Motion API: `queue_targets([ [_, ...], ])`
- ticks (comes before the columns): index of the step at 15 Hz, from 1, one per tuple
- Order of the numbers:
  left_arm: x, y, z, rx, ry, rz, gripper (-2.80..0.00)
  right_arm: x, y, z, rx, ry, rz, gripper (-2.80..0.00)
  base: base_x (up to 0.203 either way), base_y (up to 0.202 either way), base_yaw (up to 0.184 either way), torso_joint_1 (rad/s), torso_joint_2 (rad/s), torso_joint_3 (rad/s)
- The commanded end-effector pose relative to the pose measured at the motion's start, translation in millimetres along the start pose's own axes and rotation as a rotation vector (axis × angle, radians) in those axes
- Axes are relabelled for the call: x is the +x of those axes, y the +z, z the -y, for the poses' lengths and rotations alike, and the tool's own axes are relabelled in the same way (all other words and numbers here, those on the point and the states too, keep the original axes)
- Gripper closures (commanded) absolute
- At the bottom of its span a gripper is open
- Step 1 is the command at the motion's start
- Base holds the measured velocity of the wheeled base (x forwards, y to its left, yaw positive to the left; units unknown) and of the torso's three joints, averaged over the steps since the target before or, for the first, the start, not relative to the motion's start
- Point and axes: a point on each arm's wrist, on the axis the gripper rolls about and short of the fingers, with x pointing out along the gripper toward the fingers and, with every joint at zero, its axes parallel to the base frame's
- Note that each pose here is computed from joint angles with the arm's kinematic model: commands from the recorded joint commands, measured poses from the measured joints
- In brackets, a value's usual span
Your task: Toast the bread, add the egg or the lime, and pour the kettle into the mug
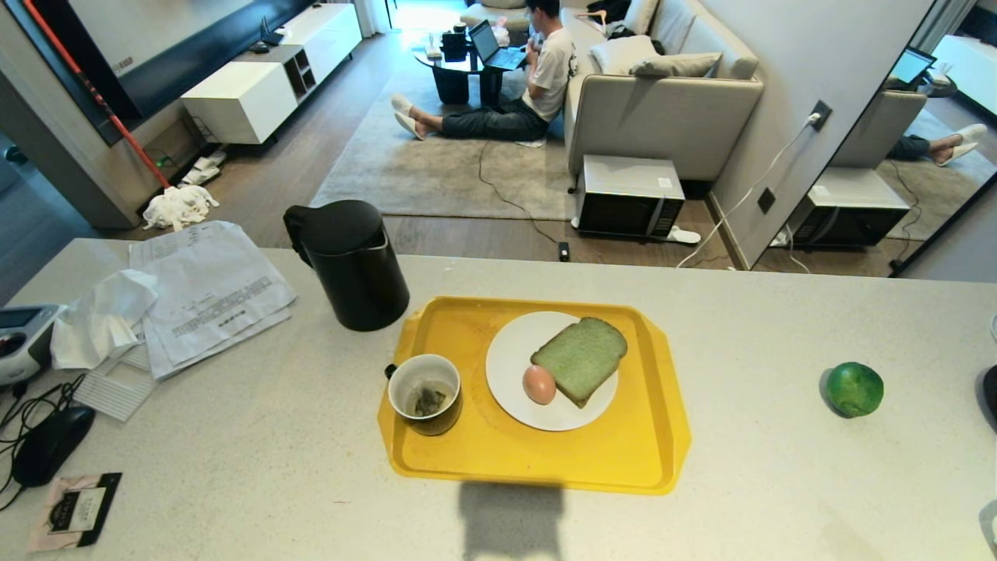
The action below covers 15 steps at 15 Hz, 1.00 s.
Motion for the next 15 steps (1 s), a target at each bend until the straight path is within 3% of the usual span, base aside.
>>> queue_targets([
  [1,0.0,0.0,0.0,0.0,0.001,-0.001,0.0,0.1,-0.4,0.0,0.0,-0.001,-0.002,0.0,0.0,0.0,0.0,0.0,0.0,0.0],
  [15,-0.1,0.2,0.0,0.0,0.001,0.0,0.0,0.1,-0.4,0.0,0.0,-0.001,-0.002,0.0,0.0,0.0,0.0,0.0,0.0,0.0],
])
